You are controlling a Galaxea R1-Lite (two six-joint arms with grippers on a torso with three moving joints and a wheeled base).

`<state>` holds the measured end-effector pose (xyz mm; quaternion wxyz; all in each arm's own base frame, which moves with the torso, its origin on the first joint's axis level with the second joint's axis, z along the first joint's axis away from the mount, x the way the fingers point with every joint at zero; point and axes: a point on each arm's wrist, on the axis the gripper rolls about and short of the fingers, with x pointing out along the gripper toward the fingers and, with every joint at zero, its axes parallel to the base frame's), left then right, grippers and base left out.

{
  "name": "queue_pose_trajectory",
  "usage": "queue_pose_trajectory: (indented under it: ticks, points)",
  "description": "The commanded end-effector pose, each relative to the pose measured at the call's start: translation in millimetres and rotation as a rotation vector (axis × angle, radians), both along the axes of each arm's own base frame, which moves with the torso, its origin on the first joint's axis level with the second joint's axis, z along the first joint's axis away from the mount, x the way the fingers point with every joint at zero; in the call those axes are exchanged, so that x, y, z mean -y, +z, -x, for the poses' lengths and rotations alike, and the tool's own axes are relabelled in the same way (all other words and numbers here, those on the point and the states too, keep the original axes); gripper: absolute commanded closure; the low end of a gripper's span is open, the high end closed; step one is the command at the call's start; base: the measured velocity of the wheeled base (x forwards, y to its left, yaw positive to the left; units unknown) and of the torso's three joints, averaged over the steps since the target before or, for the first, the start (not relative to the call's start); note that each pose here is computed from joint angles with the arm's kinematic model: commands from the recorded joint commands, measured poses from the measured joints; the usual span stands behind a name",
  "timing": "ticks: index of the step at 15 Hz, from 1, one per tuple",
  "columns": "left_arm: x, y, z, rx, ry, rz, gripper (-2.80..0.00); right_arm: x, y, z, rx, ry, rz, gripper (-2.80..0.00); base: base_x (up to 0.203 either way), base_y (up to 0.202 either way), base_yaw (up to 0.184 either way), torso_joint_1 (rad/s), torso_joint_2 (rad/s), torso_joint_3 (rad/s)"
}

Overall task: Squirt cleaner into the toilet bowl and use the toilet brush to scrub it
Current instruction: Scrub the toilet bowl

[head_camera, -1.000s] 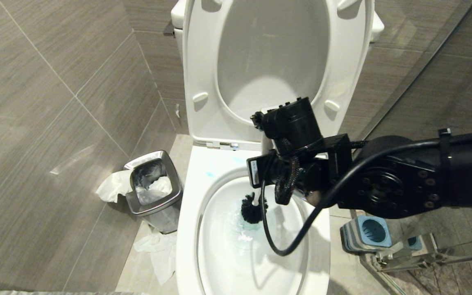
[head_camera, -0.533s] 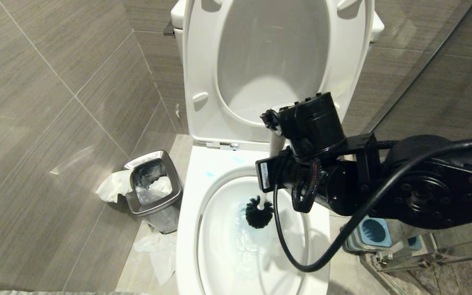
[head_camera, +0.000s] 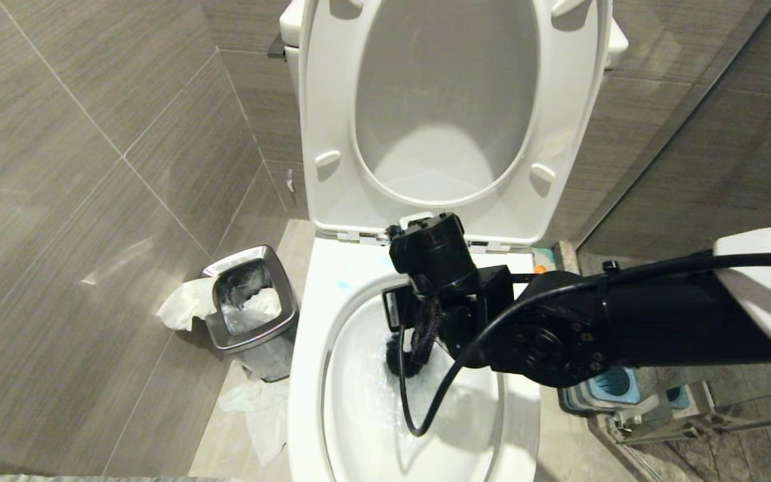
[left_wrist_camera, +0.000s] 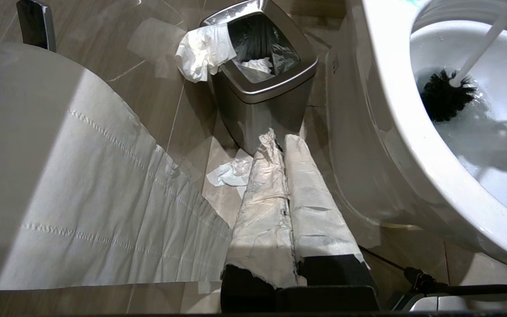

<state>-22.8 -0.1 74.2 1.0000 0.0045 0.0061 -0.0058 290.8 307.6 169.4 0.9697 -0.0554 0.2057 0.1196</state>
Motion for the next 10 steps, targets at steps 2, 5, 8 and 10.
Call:
queue_pose_trajectory:
  ticks: [2,5,8,10]
  points:
    - [0,0,0,-0.001,-0.001,0.0,0.0,-13,-22,-16,-0.004,-0.006,0.057,0.0,0.0,0.0,0.0,0.0,0.0,0.0]
    - [0,0,0,-0.001,-0.001,0.0,0.0,-9,-4,-11,0.022,0.003,0.055,0.0,0.0,0.0,0.0,0.0,0.0,0.0]
    - [0,0,0,-0.001,-0.001,0.0,0.0,9,40,15,0.024,0.025,0.058,0.0,0.0,0.0,0.0,0.0,0.0,0.0]
    - [0,0,0,-0.001,-0.001,-0.002,0.0,26,60,33,0.025,0.031,0.057,0.0,0.0,0.0,0.0,0.0,0.0,0.0]
